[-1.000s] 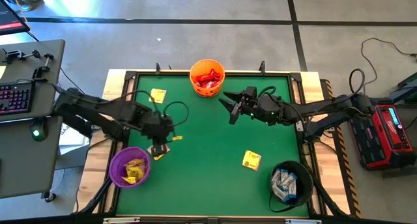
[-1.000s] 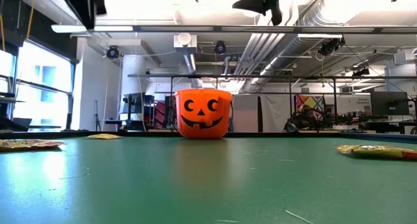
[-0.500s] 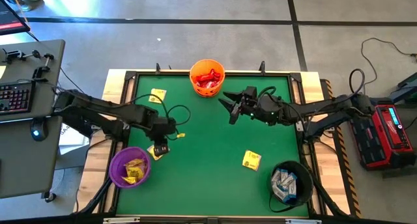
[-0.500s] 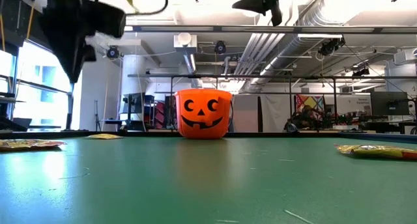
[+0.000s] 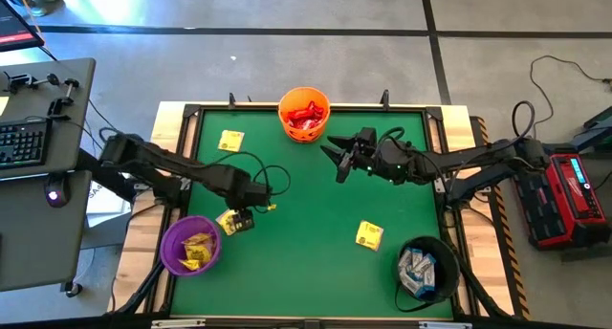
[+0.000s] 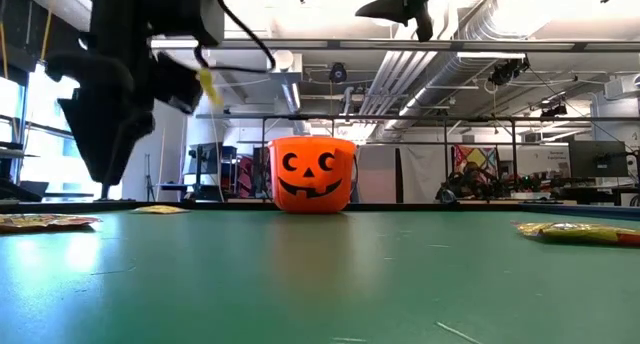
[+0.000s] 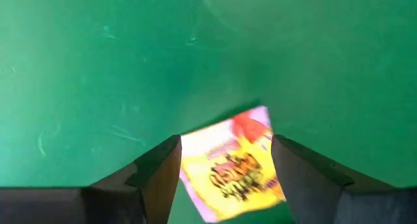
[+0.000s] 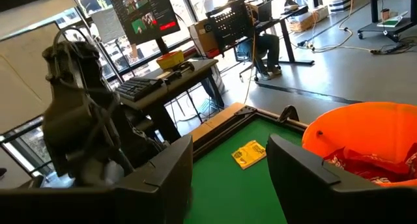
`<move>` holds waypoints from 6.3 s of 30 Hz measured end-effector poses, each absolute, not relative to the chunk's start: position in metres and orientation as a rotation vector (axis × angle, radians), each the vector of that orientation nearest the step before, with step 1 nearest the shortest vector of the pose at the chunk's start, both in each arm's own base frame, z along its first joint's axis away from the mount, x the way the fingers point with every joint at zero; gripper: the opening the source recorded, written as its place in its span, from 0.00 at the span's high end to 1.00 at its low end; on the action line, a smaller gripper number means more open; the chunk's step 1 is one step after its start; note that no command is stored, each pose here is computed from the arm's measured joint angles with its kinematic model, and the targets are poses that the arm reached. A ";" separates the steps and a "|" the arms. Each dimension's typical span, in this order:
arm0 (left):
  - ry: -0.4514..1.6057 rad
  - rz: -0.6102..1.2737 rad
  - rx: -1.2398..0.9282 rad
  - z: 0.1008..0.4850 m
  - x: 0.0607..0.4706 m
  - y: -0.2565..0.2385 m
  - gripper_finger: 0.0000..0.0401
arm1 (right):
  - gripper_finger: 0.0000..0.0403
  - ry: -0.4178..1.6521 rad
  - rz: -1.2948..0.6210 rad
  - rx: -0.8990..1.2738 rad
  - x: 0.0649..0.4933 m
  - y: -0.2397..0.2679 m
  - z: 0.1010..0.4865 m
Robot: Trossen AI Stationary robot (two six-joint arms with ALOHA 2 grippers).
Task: Sort candy by brand, put in halloween buckets
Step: Put the yellow candy into the purple bucket
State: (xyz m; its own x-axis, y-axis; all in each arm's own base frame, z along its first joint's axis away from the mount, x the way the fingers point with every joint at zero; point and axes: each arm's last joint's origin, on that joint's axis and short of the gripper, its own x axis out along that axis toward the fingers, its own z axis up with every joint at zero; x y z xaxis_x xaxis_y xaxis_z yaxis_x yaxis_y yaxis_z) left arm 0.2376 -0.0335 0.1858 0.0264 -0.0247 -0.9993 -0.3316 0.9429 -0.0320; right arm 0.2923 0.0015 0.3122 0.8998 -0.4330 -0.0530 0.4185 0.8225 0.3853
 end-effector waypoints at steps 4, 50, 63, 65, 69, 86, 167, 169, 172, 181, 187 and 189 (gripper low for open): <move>1.581 0.258 -0.272 0.170 0.245 -0.034 0.42 | 0.54 -0.040 -0.453 0.416 0.292 0.002 0.312; 1.261 -0.101 -0.243 0.320 0.198 -0.043 1.00 | 0.54 -0.013 -0.460 0.408 0.292 0.002 0.309; 1.473 -0.067 -0.350 0.355 0.140 -0.080 1.00 | 0.54 -0.012 -0.459 0.405 0.292 0.000 0.309; 1.464 -0.053 -0.370 0.348 0.134 -0.086 1.00 | 0.54 -0.012 -0.459 0.405 0.292 0.000 0.309; 1.419 -0.028 -0.444 0.327 0.125 -0.094 1.00 | 0.54 -0.011 -0.459 0.405 0.292 0.000 0.309; 1.409 0.186 -0.481 0.250 0.119 -0.109 1.00 | 0.54 0.009 -0.461 0.382 0.292 0.000 0.308; 0.516 0.213 -0.650 0.338 0.150 -0.058 0.70 | 0.99 0.781 -0.310 0.528 0.283 0.066 0.217; 0.463 0.221 -0.588 0.340 0.161 -0.058 0.70 | 0.98 0.612 -0.323 0.513 0.290 0.063 0.231; 0.400 0.244 -0.496 0.340 0.181 -0.056 0.68 | 0.99 0.380 -0.332 0.521 0.302 0.059 0.249; 0.276 0.376 -0.371 0.330 0.237 -0.047 0.56 | 1.00 -0.092 -0.531 0.551 0.310 0.049 0.287; 0.168 0.372 -0.354 0.325 0.268 -0.045 0.49 | 1.00 -0.188 -0.631 0.574 0.308 0.047 0.293; 0.171 0.381 -0.354 0.319 0.277 -0.043 0.48 | 1.00 -0.197 -0.629 0.567 0.308 0.047 0.294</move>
